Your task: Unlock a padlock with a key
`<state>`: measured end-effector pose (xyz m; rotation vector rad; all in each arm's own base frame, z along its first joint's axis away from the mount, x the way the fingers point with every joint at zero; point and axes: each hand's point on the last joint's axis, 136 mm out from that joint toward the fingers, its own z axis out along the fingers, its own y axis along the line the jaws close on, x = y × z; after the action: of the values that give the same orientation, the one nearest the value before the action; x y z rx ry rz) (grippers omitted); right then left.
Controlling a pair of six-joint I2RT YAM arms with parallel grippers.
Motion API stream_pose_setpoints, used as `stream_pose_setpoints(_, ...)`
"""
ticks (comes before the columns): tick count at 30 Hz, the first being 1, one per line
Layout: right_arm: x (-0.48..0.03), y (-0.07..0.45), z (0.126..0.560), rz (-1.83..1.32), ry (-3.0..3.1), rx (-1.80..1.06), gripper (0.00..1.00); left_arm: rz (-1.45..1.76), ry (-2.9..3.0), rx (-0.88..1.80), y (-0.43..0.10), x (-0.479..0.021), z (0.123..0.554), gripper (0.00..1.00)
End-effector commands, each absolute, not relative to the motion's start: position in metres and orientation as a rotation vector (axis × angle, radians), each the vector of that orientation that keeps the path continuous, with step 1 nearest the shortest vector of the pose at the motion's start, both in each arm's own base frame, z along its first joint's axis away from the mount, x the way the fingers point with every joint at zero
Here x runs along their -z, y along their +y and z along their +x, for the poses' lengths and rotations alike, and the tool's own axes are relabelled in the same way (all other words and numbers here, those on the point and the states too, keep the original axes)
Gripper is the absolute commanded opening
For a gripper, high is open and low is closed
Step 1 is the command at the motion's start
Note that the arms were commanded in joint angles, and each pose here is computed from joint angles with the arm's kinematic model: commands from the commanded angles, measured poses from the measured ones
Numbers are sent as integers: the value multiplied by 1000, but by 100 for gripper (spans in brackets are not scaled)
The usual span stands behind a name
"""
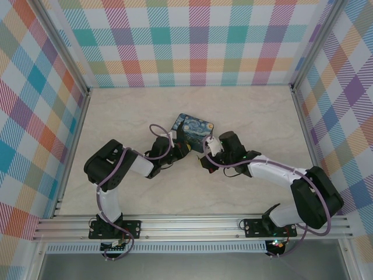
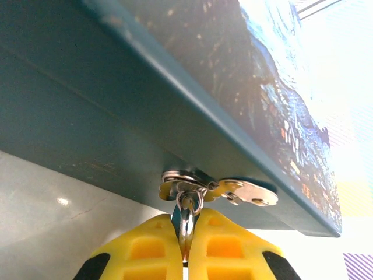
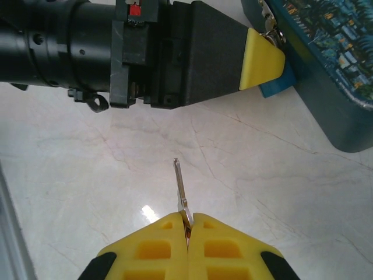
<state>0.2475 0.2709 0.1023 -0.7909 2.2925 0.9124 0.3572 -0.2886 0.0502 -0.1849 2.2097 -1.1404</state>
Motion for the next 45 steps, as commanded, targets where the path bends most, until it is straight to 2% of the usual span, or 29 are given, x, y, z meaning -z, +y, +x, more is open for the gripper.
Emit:
stream_pose_setpoints(1,-111,278,229,-843,2248,-1087,5,-115,2171,1187,-295,-76,351,0)
stream_pose_setpoints(8,-105,277,227,-816,2264,-1249,5,45,2144,1383,-316,-116,328,0)
stream_pose_setpoints(13,-99,274,234,-807,2299,-1268,5,120,2139,1429,-320,-128,317,0)
stream_pose_setpoints(27,-93,269,258,-772,2334,-1246,5,206,2108,1478,-327,-138,311,0)
stream_pose_setpoints(45,-85,270,264,-761,2364,-1248,5,216,2104,1487,-328,-139,310,0)
